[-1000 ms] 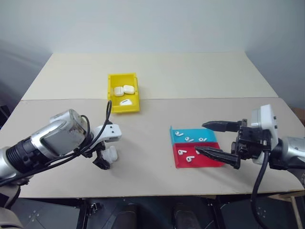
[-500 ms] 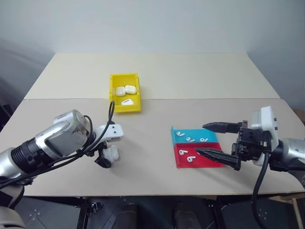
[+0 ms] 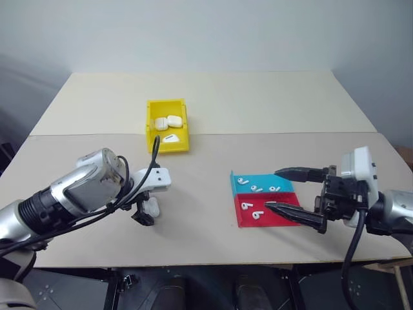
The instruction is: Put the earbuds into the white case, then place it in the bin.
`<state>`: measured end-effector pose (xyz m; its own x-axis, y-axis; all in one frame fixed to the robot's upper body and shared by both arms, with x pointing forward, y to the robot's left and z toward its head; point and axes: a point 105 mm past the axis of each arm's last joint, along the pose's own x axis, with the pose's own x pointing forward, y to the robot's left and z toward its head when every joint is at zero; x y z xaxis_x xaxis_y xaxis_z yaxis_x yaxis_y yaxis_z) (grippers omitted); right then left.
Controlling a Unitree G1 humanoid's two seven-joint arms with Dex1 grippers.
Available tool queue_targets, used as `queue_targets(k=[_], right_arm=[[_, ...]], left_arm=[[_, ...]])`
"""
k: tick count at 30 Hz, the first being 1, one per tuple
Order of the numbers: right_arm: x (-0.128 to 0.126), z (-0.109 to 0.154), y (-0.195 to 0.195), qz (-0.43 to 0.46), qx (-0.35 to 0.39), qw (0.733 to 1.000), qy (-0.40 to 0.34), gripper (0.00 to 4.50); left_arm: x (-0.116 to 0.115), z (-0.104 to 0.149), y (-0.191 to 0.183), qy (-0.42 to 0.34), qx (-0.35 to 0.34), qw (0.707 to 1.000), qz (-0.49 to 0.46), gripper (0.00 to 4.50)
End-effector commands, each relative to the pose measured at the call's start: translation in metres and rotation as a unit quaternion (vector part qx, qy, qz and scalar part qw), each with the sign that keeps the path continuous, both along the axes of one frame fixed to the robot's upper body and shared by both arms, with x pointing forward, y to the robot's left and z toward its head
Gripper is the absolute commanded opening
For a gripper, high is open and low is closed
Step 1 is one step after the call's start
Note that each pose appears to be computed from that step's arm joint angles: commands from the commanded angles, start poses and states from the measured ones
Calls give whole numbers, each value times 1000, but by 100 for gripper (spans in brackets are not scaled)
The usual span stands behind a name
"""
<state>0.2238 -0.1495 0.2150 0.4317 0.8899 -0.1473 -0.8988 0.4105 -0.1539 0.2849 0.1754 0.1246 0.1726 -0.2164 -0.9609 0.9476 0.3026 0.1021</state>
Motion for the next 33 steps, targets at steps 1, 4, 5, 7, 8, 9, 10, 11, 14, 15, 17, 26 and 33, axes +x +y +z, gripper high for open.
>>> queue_targets(k=[1, 4, 5, 7, 8, 9, 10, 11, 14, 15, 17, 26, 33], right_arm=[[-3, 9, 1, 2, -1, 1000, -28, 450], [-1, 10, 1, 0, -1, 1000, -29, 450], [-1, 10, 1, 0, 0, 1000, -30, 450], [-1, 10, 1, -1, 1, 1000, -30, 450], [0, 10, 1, -1, 1, 1000, -30, 450], [-1, 10, 2, -1, 2, 1000, -30, 450], [-1, 10, 1, -1, 2, 1000, -31, 450], [-1, 10, 1, -2, 1, 1000, -31, 450], [-1, 10, 0, -5, 0, 999, -33, 450], [-1, 11, -2, -7, -1, 999, -34, 450], [1, 12, -4, -10, -1, 999, -37, 450], [12, 22, -11, -5, -12, 999, -52, 450], [24, 27, -16, -10, -37, 997, -65, 450]], left_arm=[[-2, 5, 5, -10, 11, 1000, -14, 361], [-6, 6, 9, -7, 20, 999, -29, 278], [-7, 7, 10, -6, 21, 999, -31, 278], [-7, 7, 12, -7, 24, 999, -34, 278], [-7, 7, 12, -7, 24, 999, -33, 278], [-7, 8, 13, -8, 23, 999, -33, 278], [-6, 8, 12, -10, 20, 999, -35, 278], [-6, 10, 11, -13, 13, 999, -36, 278], [-2, 24, 4, -25, -44, 998, -34, 278], [2, 33, 0, -38, -81, 995, -33, 278], [14, 63, -10, -77, -191, 978, -31, 278], [4, 135, -33, -161, -524, 824, -146, 278], [-20, 143, -50, -112, -642, 730, -208, 278]])
